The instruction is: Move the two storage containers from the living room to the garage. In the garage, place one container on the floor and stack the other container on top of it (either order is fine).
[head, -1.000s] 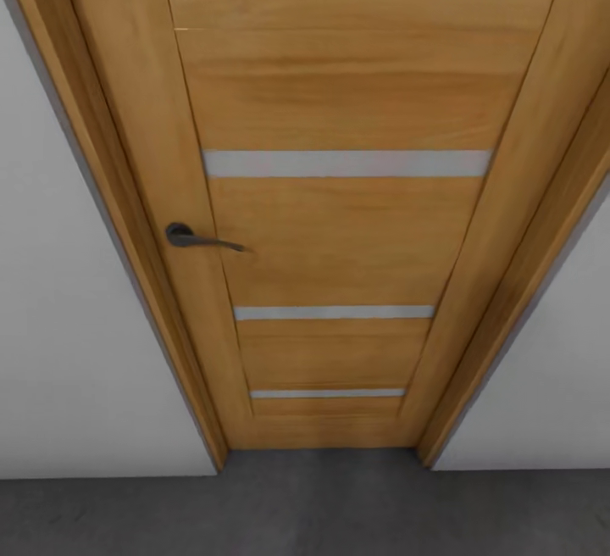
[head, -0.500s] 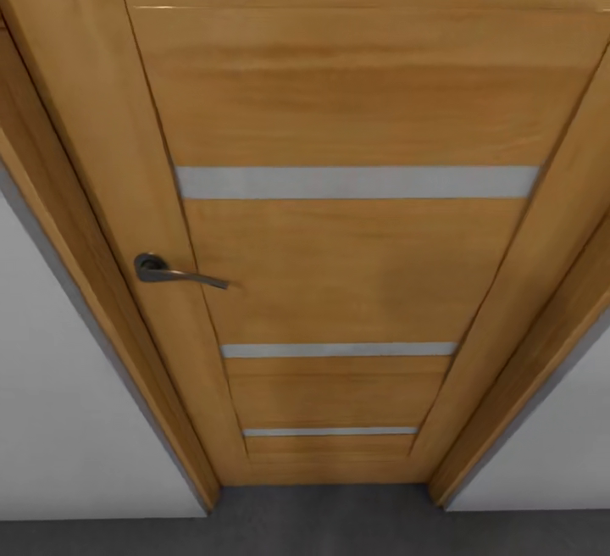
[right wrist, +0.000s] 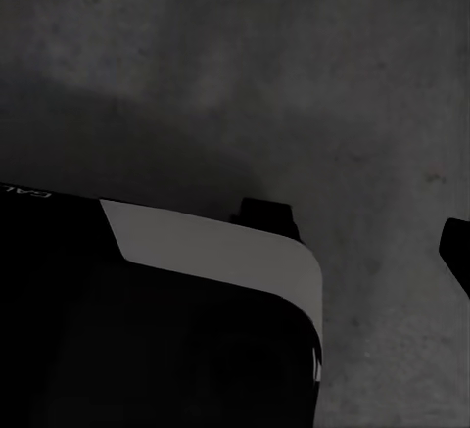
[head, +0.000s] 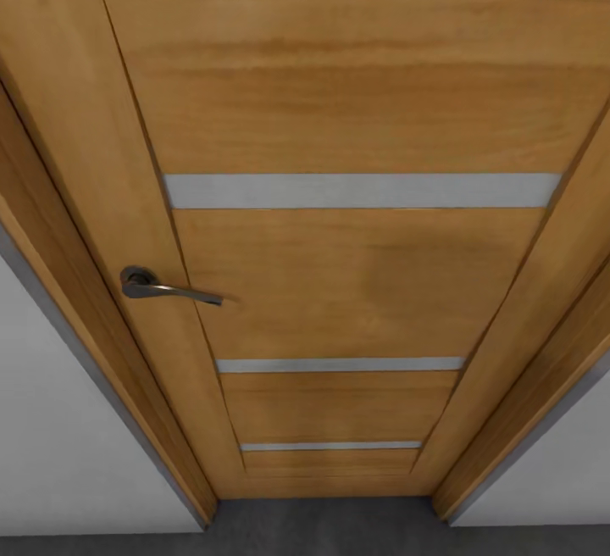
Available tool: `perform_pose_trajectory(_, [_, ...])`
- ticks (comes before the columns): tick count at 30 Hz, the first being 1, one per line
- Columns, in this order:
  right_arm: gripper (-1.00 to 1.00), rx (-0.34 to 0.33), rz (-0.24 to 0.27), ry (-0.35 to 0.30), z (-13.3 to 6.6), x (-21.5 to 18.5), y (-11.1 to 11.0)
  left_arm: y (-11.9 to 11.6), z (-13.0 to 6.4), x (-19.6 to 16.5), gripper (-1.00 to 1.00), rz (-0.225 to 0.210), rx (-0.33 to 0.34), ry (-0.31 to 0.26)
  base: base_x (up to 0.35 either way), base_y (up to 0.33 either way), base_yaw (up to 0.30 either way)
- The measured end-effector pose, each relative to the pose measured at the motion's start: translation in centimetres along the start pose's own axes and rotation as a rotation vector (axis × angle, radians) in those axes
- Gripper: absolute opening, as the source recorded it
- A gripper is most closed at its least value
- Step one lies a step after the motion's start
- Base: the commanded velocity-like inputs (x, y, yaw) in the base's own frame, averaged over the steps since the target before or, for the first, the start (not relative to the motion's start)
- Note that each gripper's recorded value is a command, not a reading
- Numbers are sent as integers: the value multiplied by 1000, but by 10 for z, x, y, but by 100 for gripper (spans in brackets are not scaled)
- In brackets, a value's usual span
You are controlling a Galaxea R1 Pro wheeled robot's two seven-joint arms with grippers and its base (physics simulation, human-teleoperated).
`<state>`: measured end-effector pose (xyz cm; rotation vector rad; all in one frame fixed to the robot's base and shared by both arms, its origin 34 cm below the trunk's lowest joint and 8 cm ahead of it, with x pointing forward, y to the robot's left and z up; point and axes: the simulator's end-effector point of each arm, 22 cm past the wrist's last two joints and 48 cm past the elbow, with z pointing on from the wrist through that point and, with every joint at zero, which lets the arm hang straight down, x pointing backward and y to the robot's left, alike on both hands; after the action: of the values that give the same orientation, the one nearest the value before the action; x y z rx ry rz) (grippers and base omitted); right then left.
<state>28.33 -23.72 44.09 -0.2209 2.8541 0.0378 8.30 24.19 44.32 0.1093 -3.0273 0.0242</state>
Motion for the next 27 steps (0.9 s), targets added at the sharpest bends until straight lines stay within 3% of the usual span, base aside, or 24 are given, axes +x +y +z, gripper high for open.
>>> perform_pose_trajectory(2, [100,-2,5,0,0,0,2,-18,0,1,100,-1,26,1,0,0,0])
perform_pose_trajectory(4, [100,-4,3,-1,0,0,4,-15,0,0,100,-2,23,0,0,0,0])
perform_pose_trajectory(11, [100,-8,-2,-1,0,0,6,-28,-2,-39,100,-1,70,-104,0,0,0])
perform_pose_trajectory(16, [100,-10,-5,8,0,4,7,-46,-10,-94,100,-2,100,-208,0,0,0])
perform_pose_trajectory(20, [100,-13,-10,24,-1,12,8,-55,-20,-129,100,-4,115,-236,0,0,0])
perform_pose_trajectory(27, [100,-14,-12,32,-2,16,9,-60,-55,-204,100,-2,126,-287,0,0,0])
